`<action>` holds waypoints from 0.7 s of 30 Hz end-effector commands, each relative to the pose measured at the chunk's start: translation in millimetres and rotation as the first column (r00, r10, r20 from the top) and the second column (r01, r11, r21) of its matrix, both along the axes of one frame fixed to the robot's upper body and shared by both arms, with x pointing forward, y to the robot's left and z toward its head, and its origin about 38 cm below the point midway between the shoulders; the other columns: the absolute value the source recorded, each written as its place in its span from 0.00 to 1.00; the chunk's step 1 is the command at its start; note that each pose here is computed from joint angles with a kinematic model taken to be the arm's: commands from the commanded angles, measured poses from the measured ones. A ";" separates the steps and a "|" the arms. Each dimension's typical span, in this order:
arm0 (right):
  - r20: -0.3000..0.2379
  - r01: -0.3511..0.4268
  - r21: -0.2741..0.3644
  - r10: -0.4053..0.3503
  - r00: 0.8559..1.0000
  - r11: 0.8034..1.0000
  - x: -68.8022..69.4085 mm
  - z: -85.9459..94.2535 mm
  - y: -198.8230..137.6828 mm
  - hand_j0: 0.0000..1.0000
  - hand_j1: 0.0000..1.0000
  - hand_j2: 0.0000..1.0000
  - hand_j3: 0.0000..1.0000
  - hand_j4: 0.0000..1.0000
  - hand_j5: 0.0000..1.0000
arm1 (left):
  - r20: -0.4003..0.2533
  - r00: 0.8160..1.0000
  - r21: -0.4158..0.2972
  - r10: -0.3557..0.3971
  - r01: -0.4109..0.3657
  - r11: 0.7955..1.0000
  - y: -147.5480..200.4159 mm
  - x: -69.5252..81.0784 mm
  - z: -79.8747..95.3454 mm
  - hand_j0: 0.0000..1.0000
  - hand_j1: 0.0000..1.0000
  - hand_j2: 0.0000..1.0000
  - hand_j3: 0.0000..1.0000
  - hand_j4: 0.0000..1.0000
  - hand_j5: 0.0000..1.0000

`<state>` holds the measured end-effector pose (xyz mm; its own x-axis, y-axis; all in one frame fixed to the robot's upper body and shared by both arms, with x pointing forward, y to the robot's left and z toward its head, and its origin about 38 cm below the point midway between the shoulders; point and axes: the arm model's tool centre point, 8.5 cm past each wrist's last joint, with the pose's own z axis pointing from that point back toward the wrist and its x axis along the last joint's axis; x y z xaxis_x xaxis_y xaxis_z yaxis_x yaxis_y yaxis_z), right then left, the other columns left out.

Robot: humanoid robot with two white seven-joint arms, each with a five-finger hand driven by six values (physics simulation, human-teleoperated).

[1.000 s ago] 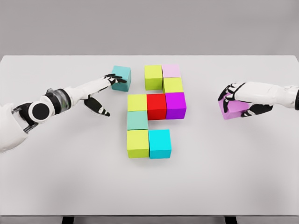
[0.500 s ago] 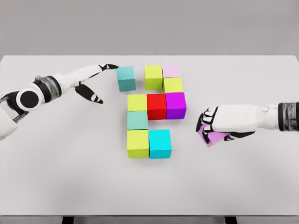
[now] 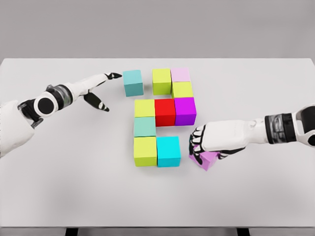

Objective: Assemble the squares on the desktop into the number 2

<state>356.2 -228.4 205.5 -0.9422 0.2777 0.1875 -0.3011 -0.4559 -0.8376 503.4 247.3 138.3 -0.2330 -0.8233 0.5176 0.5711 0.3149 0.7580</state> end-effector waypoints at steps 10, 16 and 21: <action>0.033 0.038 -0.005 -0.038 0.999 0.999 5.9 13.5 -13.8 1.00 1.00 1.00 1.00 1.00 1.00 | -0.002 1.000 -0.010 -0.019 0.019 1.000 -14.2 0.6 -1.9 1.00 1.00 1.00 1.00 1.00 1.00; 0.107 0.120 0.002 -0.119 0.987 0.993 16.4 43.0 -43.1 1.00 1.00 1.00 1.00 1.00 1.00 | -0.002 1.000 -0.016 -0.026 0.026 1.000 -19.2 0.6 -2.3 1.00 1.00 1.00 1.00 1.00 1.00; 0.070 0.136 -0.002 -0.136 0.988 0.991 15.7 29.6 -46.8 1.00 1.00 1.00 1.00 1.00 1.00 | -0.005 0.999 -0.025 -0.033 0.033 0.999 -26.1 0.6 -3.2 1.00 1.00 1.00 1.00 1.00 1.00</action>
